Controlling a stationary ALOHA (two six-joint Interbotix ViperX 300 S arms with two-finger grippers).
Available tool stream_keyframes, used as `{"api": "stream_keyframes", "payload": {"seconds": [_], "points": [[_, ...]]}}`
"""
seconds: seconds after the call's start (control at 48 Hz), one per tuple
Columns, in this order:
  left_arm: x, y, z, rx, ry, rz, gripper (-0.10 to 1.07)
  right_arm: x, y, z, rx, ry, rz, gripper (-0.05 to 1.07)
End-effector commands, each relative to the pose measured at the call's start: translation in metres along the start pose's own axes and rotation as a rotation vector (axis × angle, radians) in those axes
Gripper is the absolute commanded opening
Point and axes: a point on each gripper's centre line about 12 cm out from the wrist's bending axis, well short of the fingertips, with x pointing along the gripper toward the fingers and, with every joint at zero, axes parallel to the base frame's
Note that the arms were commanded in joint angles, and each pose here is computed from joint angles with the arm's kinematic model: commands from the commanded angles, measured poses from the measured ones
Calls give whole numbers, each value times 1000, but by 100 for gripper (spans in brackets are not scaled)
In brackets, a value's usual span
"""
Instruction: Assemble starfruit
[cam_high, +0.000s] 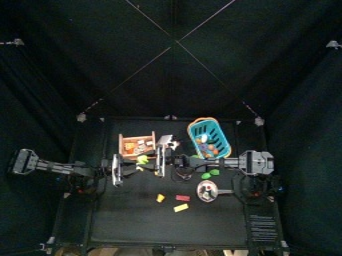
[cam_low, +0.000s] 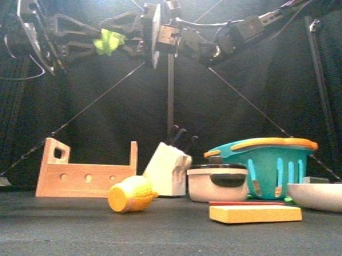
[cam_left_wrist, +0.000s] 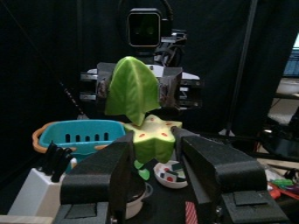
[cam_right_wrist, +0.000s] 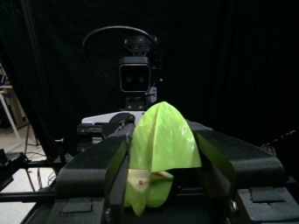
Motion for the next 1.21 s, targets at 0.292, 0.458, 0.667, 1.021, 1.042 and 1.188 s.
{"api": "stream_keyframes", "payload": {"seconds": [0.292, 0.458, 0.667, 1.021, 1.042, 1.188], "points": [[4, 3, 7, 10, -45, 16, 76, 16, 8, 22, -9, -93, 30, 78], [4, 2, 10, 25, -77, 7, 76, 20, 10, 18, -8, -109, 43, 78], [3, 2, 10, 31, -93, 2, 76, 20, 10, 15, -6, -110, 47, 78], [0, -1, 15, 57, -152, -23, 76, 19, 10, 1, 3, -83, 45, 78], [0, -1, 15, 57, -154, -22, 76, 19, 10, 1, 2, -82, 46, 78], [0, -1, 15, 56, -154, -24, 76, 18, 10, 0, 4, -78, 45, 80]]}}
